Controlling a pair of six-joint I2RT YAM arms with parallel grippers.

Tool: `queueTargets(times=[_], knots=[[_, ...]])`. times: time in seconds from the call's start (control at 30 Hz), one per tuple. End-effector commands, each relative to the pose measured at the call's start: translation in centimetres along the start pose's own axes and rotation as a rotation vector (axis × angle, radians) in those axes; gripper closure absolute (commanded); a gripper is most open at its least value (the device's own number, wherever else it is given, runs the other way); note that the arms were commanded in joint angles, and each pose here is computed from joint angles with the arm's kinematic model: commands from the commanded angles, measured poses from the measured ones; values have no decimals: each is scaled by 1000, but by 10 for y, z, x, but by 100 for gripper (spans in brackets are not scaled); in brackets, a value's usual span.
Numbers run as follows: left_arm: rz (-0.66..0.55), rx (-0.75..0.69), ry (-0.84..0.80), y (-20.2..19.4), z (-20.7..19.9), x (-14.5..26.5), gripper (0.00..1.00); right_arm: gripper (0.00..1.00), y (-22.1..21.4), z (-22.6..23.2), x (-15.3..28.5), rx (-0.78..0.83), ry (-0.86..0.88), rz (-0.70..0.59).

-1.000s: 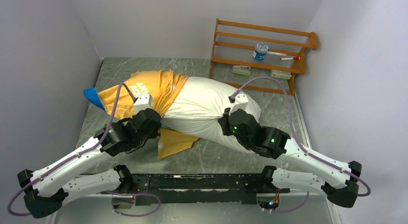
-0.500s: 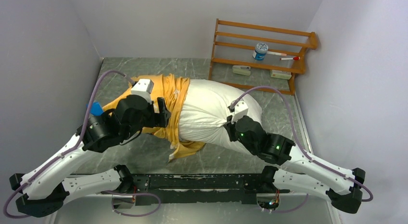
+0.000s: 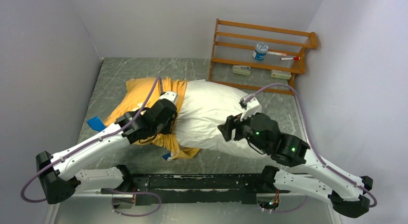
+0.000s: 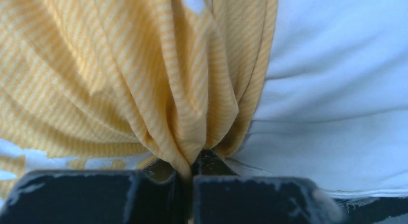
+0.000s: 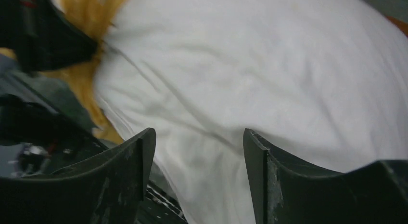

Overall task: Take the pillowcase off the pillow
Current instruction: Remove the pillow from the pillowcase.

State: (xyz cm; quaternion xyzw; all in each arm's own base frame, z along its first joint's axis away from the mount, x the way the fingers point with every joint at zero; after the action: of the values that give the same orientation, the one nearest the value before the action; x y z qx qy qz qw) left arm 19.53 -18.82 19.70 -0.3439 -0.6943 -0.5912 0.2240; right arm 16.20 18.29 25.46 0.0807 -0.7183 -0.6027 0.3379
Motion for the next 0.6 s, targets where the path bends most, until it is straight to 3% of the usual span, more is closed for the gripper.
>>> queueTargets(times=[0.0, 0.13, 0.23, 0.33, 0.43, 0.47, 0.57], knots=[[6, 27, -179, -3, -23, 5, 95, 27, 60, 34, 19, -139, 232, -172], [24, 36, -222, -11, -23, 9, 95, 24, 71, 60, -5, -150, 298, -75], [46, 63, -234, -18, -21, 13, 95, 23, 50, 62, -41, -127, 217, 42], [34, 118, -208, -22, -11, 16, 95, 17, -1, 48, -81, -88, 26, 211], [-44, 195, -118, -14, 10, 22, 95, 9, -68, 5, -101, -129, -325, 348], [-74, 204, -93, -9, 16, 24, 95, 14, -89, -2, -105, -141, -350, 380], [-192, 242, 114, 12, 53, 39, 95, 45, -138, -8, -104, -287, -316, 497]])
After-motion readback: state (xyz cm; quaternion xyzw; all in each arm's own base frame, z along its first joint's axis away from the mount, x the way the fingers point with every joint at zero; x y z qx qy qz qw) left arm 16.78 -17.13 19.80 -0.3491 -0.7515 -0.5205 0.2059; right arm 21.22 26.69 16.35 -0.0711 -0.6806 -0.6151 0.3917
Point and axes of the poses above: each gripper's point midway between its finger pads, its own x axis back along the fingers, its own z axis along the line the jaws close on, y = z × x, the point moved 2 cm from there along x, back along the fingers, and after that the axes turned 13 degrees about x, right-handed, at the moved point
